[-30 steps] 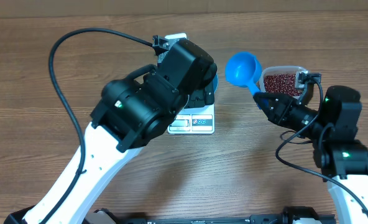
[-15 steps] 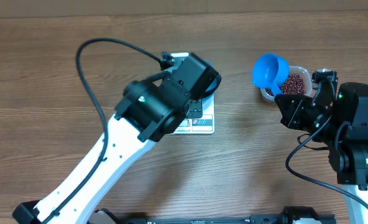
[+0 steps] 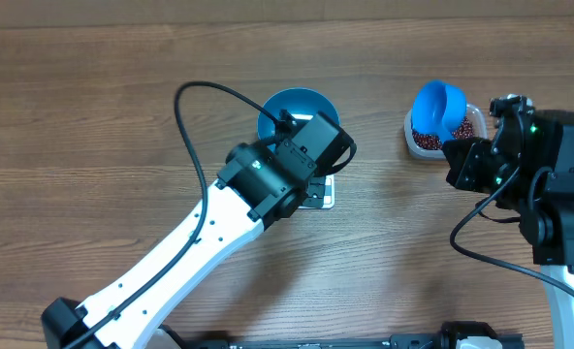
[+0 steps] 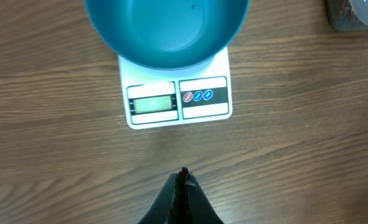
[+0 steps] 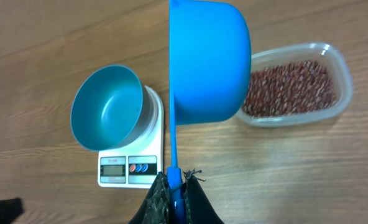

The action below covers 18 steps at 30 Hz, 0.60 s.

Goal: Scoop item into bowl and weigh 150g on scale

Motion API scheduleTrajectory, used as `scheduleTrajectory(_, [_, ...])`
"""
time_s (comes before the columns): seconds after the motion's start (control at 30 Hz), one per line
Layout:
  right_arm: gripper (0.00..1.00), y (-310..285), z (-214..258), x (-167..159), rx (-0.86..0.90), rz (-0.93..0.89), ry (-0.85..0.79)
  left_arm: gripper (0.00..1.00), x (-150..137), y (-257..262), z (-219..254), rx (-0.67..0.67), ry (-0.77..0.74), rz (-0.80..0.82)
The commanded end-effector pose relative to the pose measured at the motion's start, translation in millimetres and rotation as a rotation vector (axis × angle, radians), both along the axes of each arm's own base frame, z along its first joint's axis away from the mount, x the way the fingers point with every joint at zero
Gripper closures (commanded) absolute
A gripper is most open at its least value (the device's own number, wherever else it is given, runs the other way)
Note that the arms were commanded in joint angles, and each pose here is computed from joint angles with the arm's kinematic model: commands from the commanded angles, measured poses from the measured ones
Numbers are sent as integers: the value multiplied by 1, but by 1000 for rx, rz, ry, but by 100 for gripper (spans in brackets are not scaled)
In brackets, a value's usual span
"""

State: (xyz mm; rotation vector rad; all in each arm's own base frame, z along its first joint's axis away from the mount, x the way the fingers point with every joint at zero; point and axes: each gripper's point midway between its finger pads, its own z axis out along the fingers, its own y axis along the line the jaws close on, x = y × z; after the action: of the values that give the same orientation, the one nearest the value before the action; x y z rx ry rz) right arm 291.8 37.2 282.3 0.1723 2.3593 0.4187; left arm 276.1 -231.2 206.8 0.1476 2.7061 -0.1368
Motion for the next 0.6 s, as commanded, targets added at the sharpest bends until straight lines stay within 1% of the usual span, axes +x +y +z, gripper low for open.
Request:
scheduleTrajectory(0.0, [96, -6, 16, 2, -45, -3, -48, 96, -1, -7, -24, 10, 12, -75])
scheduleTrajectory(0.13, [96, -6, 15, 2, -47, 0, -44, 96, 1, -9, -47, 48, 14, -140])
scheduleTrajectory(0.27, [96, -9, 12, 2, -88, 18, -44, 96, 1, -15, -77, 64, 60, -162])
scheduleTrajectory(0.47, [96, -30, -15, 7, -179, -55, 68, 96, 11, -25, -113, 104, 99, -176])
scheduleTrajectory(0.57, [96, -32, -23, 10, -189, -57, 102, 96, 14, -27, -127, 119, 115, -175])
